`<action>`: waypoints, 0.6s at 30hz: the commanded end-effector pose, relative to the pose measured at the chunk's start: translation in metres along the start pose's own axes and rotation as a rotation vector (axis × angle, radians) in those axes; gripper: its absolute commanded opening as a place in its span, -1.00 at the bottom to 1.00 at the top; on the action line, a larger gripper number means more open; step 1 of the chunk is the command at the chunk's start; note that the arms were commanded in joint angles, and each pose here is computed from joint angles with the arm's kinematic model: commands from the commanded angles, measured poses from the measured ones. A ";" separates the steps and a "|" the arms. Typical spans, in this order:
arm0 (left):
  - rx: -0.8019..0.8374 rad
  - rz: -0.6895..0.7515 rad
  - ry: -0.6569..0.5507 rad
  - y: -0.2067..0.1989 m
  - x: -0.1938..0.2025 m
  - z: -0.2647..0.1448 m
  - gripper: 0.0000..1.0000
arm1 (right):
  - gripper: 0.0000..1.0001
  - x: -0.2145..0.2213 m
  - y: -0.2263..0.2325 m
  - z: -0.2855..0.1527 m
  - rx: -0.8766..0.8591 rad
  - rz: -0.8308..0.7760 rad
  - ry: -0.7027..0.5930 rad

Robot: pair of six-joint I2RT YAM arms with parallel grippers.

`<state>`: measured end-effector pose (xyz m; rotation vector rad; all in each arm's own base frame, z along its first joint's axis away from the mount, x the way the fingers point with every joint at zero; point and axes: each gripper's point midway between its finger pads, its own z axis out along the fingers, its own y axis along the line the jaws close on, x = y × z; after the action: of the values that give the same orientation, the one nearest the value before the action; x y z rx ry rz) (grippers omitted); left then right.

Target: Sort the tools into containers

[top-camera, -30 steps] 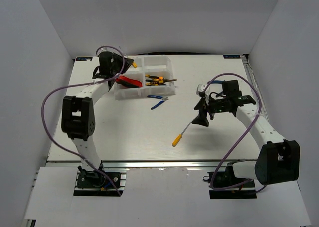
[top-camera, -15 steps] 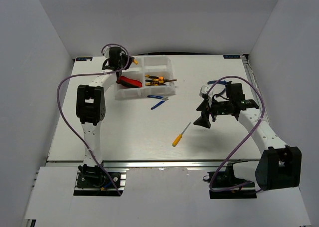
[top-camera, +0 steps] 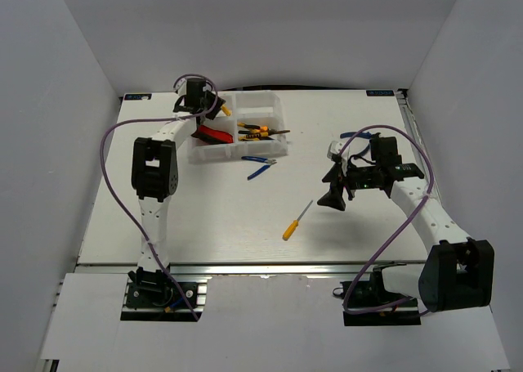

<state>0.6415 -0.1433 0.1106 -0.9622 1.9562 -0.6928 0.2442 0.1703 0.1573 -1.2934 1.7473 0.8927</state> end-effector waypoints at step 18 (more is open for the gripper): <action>0.154 0.179 -0.138 -0.088 -0.065 -0.121 -0.16 | 0.62 -0.005 -0.002 0.010 -0.026 0.187 0.024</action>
<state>0.6197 -0.1368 0.1419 -0.8723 1.9880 -0.6382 0.2419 0.1741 0.1454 -1.2290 1.8710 0.9895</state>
